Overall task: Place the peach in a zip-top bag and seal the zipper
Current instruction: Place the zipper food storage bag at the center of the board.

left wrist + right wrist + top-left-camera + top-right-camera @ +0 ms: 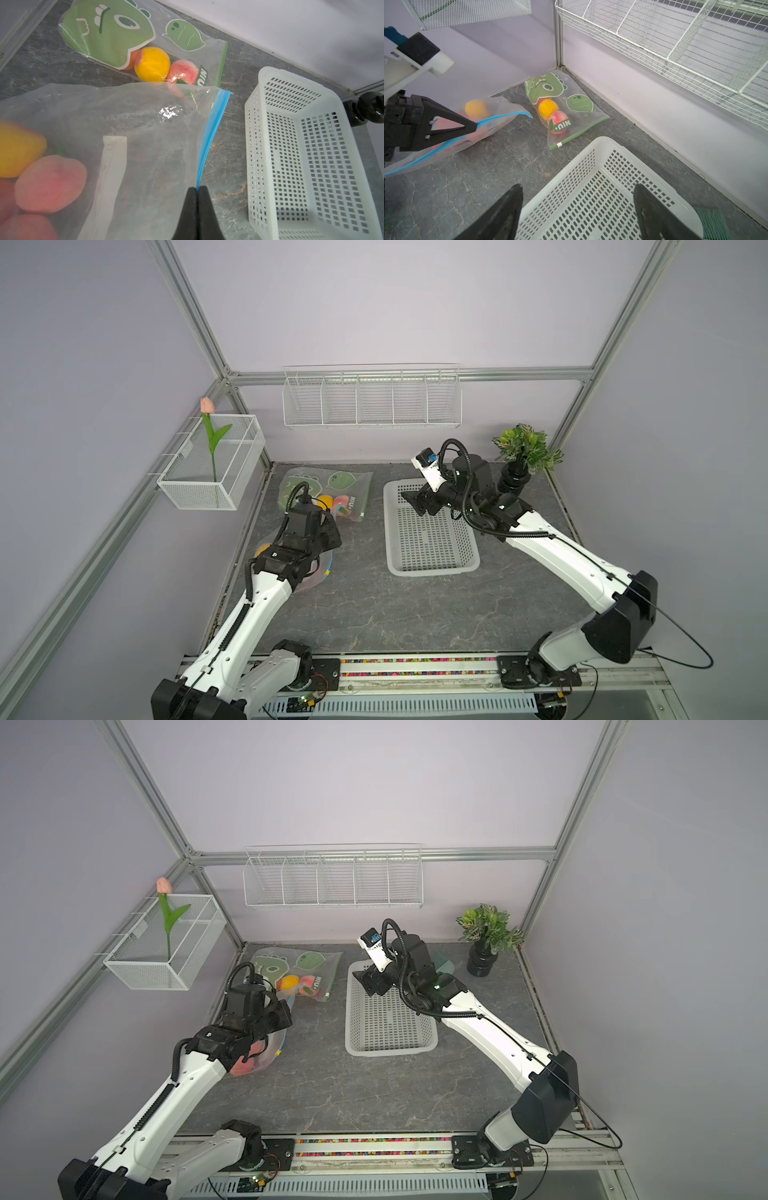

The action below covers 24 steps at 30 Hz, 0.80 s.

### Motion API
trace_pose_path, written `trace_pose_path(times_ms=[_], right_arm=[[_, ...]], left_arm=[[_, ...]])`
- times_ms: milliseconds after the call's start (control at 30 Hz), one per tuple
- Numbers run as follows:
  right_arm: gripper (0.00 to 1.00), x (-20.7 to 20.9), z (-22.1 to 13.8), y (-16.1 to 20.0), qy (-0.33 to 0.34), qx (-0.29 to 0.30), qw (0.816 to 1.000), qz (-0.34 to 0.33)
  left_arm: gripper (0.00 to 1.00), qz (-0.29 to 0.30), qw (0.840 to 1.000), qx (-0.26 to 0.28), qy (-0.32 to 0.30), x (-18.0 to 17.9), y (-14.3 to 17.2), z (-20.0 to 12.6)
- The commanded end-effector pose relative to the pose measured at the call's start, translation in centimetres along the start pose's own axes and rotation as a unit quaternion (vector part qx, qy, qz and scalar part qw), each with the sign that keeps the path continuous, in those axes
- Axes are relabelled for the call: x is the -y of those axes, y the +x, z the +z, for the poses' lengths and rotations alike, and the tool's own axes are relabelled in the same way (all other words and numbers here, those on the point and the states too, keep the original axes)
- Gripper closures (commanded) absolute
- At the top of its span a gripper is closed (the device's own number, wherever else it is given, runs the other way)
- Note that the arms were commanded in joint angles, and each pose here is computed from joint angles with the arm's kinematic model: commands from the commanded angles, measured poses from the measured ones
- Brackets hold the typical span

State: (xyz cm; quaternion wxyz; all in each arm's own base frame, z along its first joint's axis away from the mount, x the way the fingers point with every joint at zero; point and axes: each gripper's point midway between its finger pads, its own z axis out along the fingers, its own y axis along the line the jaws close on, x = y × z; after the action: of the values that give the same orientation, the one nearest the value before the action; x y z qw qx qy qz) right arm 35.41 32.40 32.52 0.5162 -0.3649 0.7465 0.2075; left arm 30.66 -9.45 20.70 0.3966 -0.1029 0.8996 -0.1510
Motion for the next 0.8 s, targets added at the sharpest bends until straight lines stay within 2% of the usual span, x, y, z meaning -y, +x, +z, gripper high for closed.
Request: trace_pose_path(times_ms=[0, 233, 367, 500, 767], right_arm=[[0.14, 0.4, -0.9, -0.7, 0.009, 0.019, 1.000, 0.006], [0.14, 0.7, -1.0, -0.6, 0.013, 0.018, 1.000, 0.006], [0.14, 0.9, -0.9, -0.3, 0.015, 0.016, 1.000, 0.008], [0.14, 1.0, -0.9, -0.2, 0.014, 0.016, 1.000, 0.010], [0.14, 1.3, -0.8, -0.2, 0.015, 0.015, 1.000, 0.011]], left_arm=[[1.00, -0.022, 0.999, 0.004, 0.026, 1.2, 0.0, 0.9], [1.00, 0.015, 0.999, -0.043, 0.012, 1.3, 2.0, 4.2], [1.00, 0.046, 0.998, -0.050, 0.001, 1.7, 2.6, 5.4], [1.00, 0.086, 0.994, -0.066, -0.017, 2.0, 3.6, 6.9], [1.00, 0.139, 0.984, -0.107, -0.015, 3.0, 6.1, 9.7]])
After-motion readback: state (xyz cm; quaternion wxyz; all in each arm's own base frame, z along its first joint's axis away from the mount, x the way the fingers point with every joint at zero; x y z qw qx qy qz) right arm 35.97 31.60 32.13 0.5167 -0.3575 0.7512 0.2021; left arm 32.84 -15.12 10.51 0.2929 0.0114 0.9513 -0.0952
